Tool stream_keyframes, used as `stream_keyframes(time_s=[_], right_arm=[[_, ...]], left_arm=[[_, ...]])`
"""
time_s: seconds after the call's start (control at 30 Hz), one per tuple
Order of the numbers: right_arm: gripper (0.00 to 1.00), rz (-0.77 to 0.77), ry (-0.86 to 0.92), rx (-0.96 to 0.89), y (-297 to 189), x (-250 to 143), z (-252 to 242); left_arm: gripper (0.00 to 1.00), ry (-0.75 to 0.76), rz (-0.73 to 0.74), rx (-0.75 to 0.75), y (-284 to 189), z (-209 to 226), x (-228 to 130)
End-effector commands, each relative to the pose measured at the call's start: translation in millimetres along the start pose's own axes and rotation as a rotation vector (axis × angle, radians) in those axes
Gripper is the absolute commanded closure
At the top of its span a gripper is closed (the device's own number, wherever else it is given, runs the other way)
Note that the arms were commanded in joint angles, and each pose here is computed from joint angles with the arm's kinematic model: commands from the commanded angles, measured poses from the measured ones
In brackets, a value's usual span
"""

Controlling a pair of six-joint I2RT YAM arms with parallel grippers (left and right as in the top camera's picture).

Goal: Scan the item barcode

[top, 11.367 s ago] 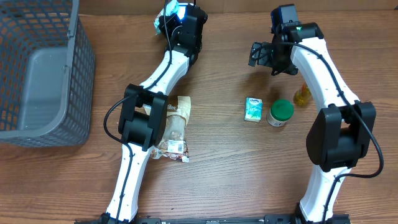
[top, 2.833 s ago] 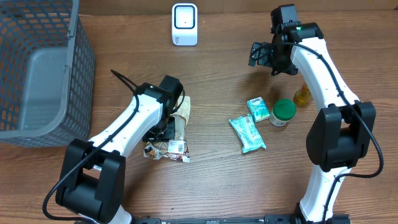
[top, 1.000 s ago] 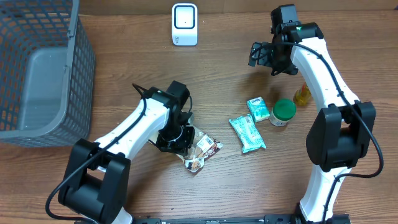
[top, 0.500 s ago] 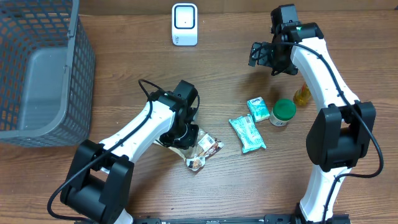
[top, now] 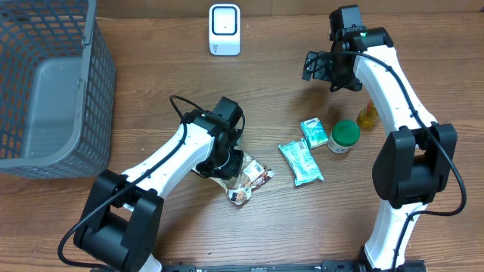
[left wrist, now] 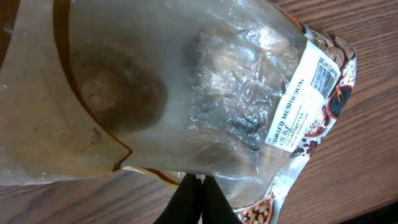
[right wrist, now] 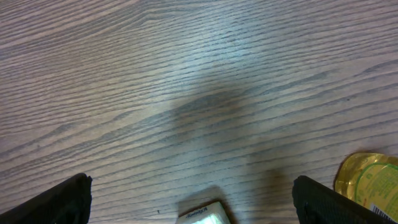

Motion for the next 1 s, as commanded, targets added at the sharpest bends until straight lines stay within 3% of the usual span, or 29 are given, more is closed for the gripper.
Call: stream_keyframes(time_s=[0.0,0.23,0.33,0.53,0.63,0.97], right_arm=[[0.00,-0.045,-0.009,0.014,-16,5,3],[0.00,-0.045,-0.009,0.014,-16,5,3],[0.00,-0.045,-0.009,0.014,-16,5,3],[0.00,-0.045,-0.009,0.014,-16,5,3],[0.00,-0.045,-0.009,0.014,-16,5,3],[0.00,-0.045,-0.009,0.014,-16,5,3]], left_arm=[[0.96,-0.006,0.027,0.014,3,-1,-3],[0.94,0.014,-0.035,0.021,-36,-10,19],[0.79,0.021,-0.057,0.022,-39,-12,23],[0.67,0.128,-0.040,0.034,-30,-22,19],[0.58,0.164,-0.039,0.112,-23,-24,17],[0.58,0.214,-0.054,0.172,-2,-30,13]])
Point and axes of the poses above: each gripper's point midway between its finger pads, its own y axis out along the fingers, its own z axis along the line the jaws close on, x = y × z, the point moved 7 cm from there along -y, back along the fingers, and after that the axes turned 12 degrees about y, right-handed, at the moved point
